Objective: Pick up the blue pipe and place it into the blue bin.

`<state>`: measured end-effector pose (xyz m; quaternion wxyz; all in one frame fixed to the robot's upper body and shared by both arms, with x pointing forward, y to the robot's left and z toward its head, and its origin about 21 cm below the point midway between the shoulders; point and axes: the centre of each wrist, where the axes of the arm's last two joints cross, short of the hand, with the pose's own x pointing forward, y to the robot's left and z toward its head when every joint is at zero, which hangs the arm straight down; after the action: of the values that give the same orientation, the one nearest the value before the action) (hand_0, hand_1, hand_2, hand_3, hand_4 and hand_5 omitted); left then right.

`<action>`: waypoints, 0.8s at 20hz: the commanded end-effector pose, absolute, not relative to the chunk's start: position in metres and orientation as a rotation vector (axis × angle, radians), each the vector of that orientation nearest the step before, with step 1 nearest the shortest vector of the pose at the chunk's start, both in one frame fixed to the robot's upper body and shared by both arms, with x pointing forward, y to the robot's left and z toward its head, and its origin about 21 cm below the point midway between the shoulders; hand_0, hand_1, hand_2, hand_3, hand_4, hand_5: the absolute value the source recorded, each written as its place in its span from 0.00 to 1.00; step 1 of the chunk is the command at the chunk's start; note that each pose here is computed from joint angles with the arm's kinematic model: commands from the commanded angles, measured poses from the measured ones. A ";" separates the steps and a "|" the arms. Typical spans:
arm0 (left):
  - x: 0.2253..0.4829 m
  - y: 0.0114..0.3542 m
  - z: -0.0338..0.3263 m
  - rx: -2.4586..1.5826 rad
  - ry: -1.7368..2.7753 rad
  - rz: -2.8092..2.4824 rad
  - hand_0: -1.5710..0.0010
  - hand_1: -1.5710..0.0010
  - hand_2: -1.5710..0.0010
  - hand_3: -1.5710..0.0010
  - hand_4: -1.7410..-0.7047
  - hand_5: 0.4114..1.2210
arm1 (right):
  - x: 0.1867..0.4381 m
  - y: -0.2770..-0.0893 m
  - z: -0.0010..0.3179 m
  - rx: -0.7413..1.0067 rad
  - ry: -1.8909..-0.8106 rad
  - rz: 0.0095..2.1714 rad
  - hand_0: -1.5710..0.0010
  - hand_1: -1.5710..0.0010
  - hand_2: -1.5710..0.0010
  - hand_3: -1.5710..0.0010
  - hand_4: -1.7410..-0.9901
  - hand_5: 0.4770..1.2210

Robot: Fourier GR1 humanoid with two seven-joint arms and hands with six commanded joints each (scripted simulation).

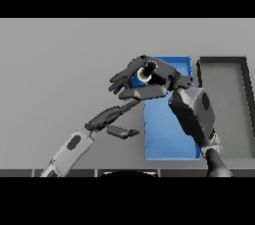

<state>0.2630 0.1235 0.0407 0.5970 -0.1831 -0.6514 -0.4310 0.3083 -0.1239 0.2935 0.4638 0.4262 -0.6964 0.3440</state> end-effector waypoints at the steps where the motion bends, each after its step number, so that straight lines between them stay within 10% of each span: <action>1: 0.263 0.124 0.040 -0.420 -1.520 -1.006 1.00 1.00 1.00 1.00 0.80 0.11 | 0.312 -0.126 0.304 1.031 -1.743 0.834 0.00 0.00 0.00 0.00 0.03 0.87; 8: 0.262 0.129 0.042 -0.435 -1.524 -0.996 1.00 1.00 1.00 1.00 0.80 0.10 | 0.363 -0.174 0.331 0.664 -1.827 0.557 0.00 0.00 0.00 0.00 0.01 0.88; 16: 0.265 0.132 0.042 -0.430 -1.508 -0.985 1.00 1.00 1.00 1.00 0.82 0.08 | 0.391 -0.227 0.229 0.406 -1.528 0.333 0.00 0.00 0.00 0.00 0.00 0.87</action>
<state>0.2652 0.1321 0.0423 0.6010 -0.1853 -0.6511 -0.4248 0.3907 -0.2272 0.2281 0.6939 0.1815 -0.6805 0.1501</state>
